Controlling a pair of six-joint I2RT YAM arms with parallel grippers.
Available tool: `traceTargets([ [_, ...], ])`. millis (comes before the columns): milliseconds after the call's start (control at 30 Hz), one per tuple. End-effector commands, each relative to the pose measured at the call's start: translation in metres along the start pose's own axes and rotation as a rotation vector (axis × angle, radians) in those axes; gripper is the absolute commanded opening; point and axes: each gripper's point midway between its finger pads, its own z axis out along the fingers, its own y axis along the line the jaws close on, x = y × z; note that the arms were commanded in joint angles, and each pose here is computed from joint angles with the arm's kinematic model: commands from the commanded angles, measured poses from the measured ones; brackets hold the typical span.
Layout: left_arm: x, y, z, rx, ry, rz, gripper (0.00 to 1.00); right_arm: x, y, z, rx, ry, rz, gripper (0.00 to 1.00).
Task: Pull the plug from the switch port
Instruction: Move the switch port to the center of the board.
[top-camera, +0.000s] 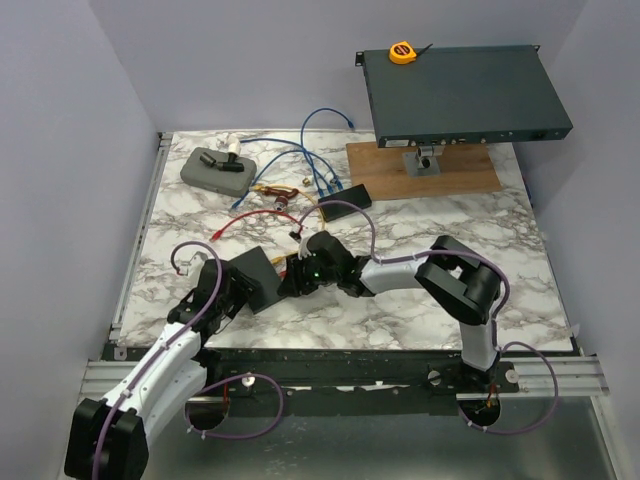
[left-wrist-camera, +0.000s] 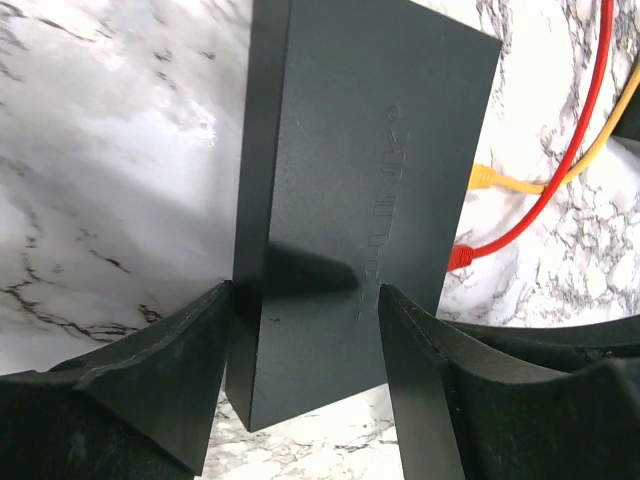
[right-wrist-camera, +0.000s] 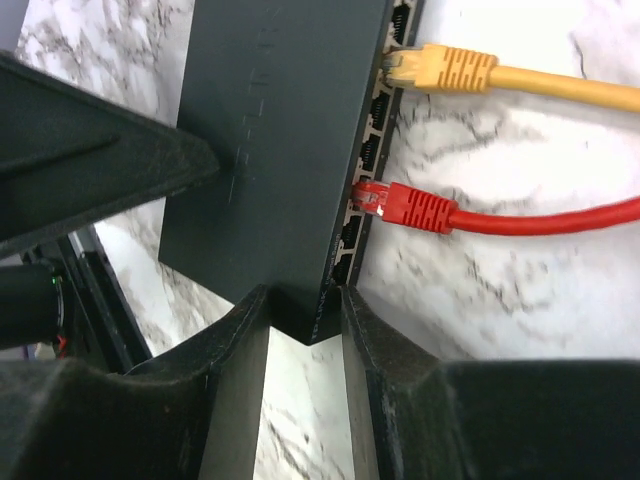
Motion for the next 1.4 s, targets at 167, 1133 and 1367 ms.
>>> traceTargets([
  [167,0.04,-0.009,0.0,0.042,0.135,0.04,0.59,0.056,-0.016,-0.036,0.064,0.094,0.014,0.35],
  [1133,0.015,0.007,-0.028,0.03,-0.061,-0.063,0.69,0.007,-0.017,-0.052,0.076,-0.028,0.106,0.55],
  [1367,0.029,0.004,-0.012,0.03,0.003,-0.055,0.68,0.011,-0.022,-0.042,0.065,-0.006,0.12,0.5],
])
